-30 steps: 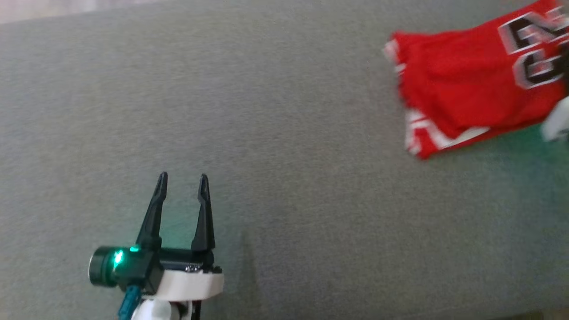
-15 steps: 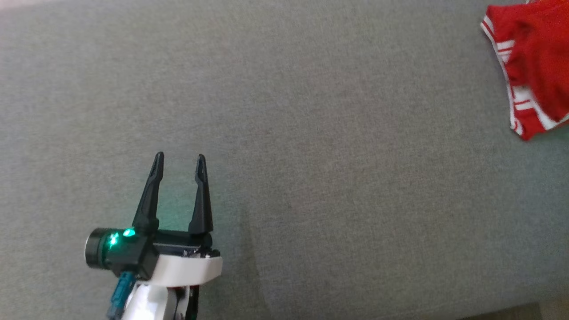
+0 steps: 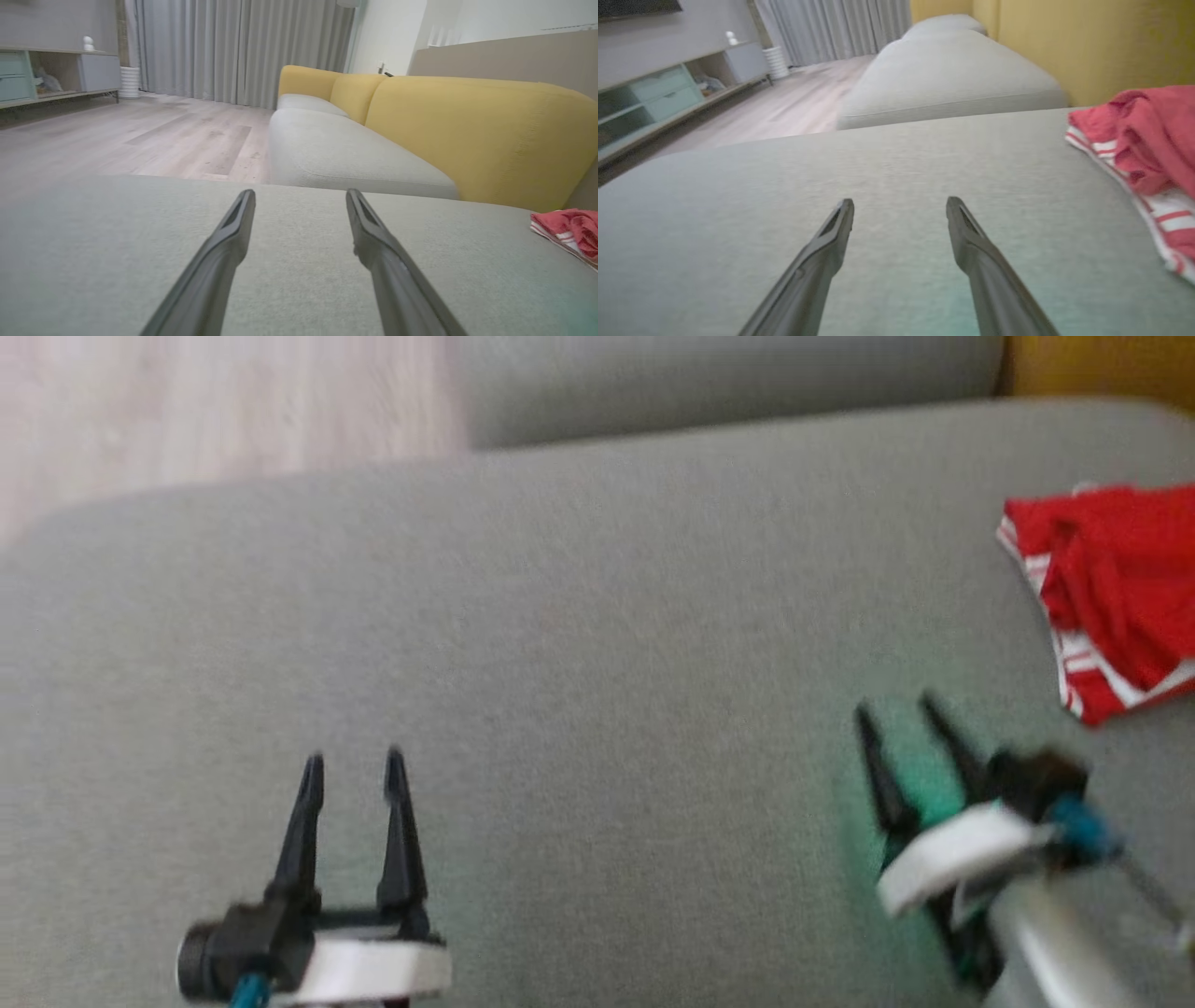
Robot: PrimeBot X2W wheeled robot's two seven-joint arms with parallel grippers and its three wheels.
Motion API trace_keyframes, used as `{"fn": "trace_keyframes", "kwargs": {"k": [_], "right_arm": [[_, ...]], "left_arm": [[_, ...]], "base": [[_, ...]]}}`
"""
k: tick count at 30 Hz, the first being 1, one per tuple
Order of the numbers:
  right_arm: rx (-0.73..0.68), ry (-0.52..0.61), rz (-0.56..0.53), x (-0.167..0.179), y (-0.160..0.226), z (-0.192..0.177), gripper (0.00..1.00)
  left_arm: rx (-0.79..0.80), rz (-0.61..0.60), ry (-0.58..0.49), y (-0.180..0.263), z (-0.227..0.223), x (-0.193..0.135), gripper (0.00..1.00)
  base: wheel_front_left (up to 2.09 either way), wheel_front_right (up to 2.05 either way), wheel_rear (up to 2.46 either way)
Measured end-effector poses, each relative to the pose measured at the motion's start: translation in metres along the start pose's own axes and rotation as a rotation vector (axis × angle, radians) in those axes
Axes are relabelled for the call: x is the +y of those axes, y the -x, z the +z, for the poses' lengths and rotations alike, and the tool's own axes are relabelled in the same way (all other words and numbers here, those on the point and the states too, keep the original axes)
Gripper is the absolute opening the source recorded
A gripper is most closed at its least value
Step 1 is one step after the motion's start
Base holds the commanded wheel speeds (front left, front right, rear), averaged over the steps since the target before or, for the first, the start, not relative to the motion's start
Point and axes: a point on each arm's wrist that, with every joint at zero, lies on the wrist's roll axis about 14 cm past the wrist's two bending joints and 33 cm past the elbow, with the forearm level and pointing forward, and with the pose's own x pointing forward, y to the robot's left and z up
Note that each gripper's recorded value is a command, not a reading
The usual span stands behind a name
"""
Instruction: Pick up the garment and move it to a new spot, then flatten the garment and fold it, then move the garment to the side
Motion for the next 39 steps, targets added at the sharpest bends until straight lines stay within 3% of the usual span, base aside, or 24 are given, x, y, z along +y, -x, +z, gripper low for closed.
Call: {"fn": "trace_keyframes", "kwargs": {"k": [3,9,15,31,32,39], "right_arm": [[-0.028,-0.016,0.058,0.029,0.021,-0.002,1.00],[-0.193,0.034,0.097,0.058,0.049,0.038,1.00],[-0.172,0.031,0.080,0.061,0.065,0.024,1.00],[-0.197,0.030,0.035,0.050,0.066,0.032,1.00],[-0.195,0.031,0.034,0.050,0.066,0.031,0.00],[-0.085,-0.019,0.006,0.044,0.076,-0.006,0.00]], "left_arm": [[-0.009,0.030,-0.009,0.022,0.004,0.008,1.00],[-0.043,0.087,-0.023,0.054,0.013,0.024,1.00],[-0.054,0.096,-0.046,0.062,0.016,0.026,1.00],[-0.039,0.071,-0.078,0.064,0.011,0.023,1.00],[-0.034,0.072,-0.080,0.065,0.009,0.023,0.00],[0.067,0.097,-0.047,0.076,-0.021,0.030,0.00]], "base": [[0.00,0.00,0.00],[0.00,0.00,0.00],[0.00,0.00,0.00],[0.00,0.00,0.00],[0.00,0.00,0.00],[0.00,0.00,0.00]]}}
